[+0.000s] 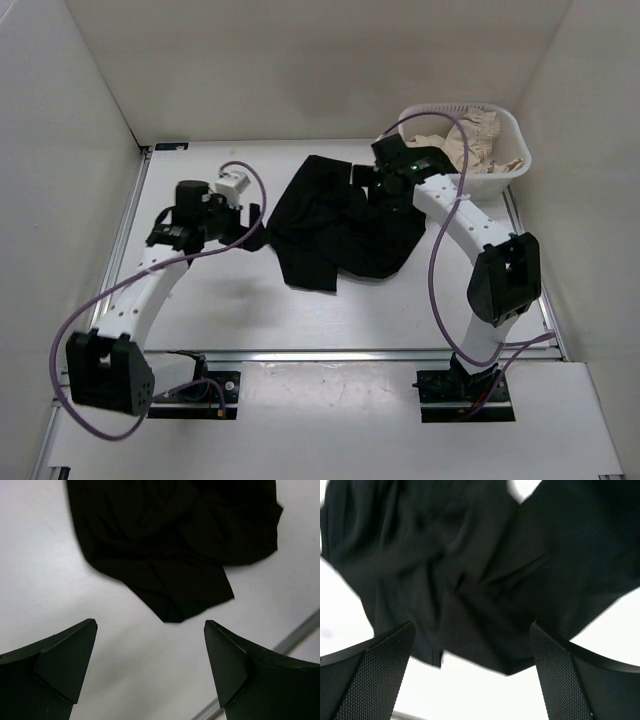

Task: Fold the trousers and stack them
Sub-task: Move the trousers to the center of the board, then flatten the trousers out

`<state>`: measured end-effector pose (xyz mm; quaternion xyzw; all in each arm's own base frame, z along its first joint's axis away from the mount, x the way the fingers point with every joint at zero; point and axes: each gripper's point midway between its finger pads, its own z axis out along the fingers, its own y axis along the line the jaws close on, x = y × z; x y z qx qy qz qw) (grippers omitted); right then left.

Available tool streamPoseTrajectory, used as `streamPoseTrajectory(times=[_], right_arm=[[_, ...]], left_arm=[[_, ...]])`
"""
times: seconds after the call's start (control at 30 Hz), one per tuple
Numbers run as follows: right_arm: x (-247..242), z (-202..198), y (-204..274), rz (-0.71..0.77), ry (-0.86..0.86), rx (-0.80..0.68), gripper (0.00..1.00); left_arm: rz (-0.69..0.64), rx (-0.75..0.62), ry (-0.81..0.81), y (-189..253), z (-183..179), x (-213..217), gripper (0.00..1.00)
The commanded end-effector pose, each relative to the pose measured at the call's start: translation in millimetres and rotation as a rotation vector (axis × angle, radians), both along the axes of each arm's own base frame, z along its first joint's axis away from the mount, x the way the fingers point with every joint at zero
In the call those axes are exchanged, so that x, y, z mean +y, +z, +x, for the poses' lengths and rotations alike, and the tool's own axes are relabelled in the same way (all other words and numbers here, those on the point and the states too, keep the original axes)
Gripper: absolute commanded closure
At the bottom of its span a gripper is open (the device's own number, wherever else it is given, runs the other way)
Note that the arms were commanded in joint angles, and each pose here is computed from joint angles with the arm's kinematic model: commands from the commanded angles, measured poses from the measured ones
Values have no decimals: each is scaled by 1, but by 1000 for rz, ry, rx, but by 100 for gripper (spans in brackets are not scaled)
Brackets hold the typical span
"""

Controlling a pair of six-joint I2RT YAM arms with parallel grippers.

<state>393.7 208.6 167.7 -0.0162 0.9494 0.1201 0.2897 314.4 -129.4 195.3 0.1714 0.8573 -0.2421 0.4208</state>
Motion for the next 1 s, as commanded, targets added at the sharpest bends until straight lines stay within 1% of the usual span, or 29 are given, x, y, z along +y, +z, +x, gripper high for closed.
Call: streamPoseTrajectory(times=[0.0, 0.03, 0.07, 0.17, 0.2, 0.27, 0.33, 0.37, 0.43, 0.47, 0.5, 0.53, 0.57, 0.6, 0.63, 0.67, 0.7, 0.73, 0.77, 0.8, 0.83, 0.9, 0.97], right_arm=[[12, -23, -5, -24, 126, -6, 1], [7, -29, -32, -63, 120, 53, 1], [2, -32, -46, -93, 111, 80, 1], [-10, -49, -97, -163, 109, 207, 1], [-7, -54, -107, -173, 122, 224, 1], [-4, -65, -133, -205, 144, 280, 1], [2, -78, -153, -216, 189, 339, 8], [14, -81, -154, -211, 234, 339, 27], [38, -96, -159, -183, 341, 372, 50], [51, -95, -158, -177, 399, 364, 76], [63, -96, -155, -167, 440, 363, 89], [76, -106, -152, -177, 496, 384, 100], [107, -93, -125, -113, 553, 326, 100], [125, -93, -119, -97, 633, 317, 100], [149, -103, -102, -71, 719, 296, 100], [185, -86, -55, 8, 778, 155, 100], [208, -91, -27, 80, 843, 101, 100], [233, -97, -1, 139, 896, 26, 100], [256, -90, 46, 228, 931, -132, 100], [273, -91, 85, 313, 944, -225, 100], [286, -85, 126, 395, 951, -356, 100], [302, -93, 171, 528, 971, -442, 100], [311, -91, 192, 590, 969, -497, 100]], left_arm=[[34, 143, -93, -28, -21, -27, 0], [32, 169, -121, -34, -22, -35, 0], [46, 230, -133, -53, -19, -40, 0], [41, 274, -173, -62, -7, -56, 0], [45, 294, -172, -68, 1, -58, 0], [40, 311, -181, -72, 2, -61, 0], [36, 293, -181, -68, 6, -62, 0], [34, 284, -181, -65, 6, -62, 0], [57, 261, -154, -62, 6, -56, 0], [61, 246, -133, -58, 7, -49, 0], [61, 232, -101, -54, 12, -40, 0], [66, 229, -74, -55, 12, -31, 0], [68, 217, -44, -51, 16, -22, 0], [69, 197, -9, -45, 18, -11, 0], [66, 184, 65, -41, 27, 13, 0], [66, 159, 117, -33, 34, 30, 0], [57, 123, 165, -19, 39, 46, 0], [48, 80, 266, -1, 52, 82, 0], [45, 59, 311, 7, 57, 99, 0], [43, 36, 368, 19, 60, 120, 0], [67, 3, 419, 34, 65, 134, 0], [81, -29, 466, 46, 70, 149, 0], [81, -54, 490, 58, 75, 159, 0]])
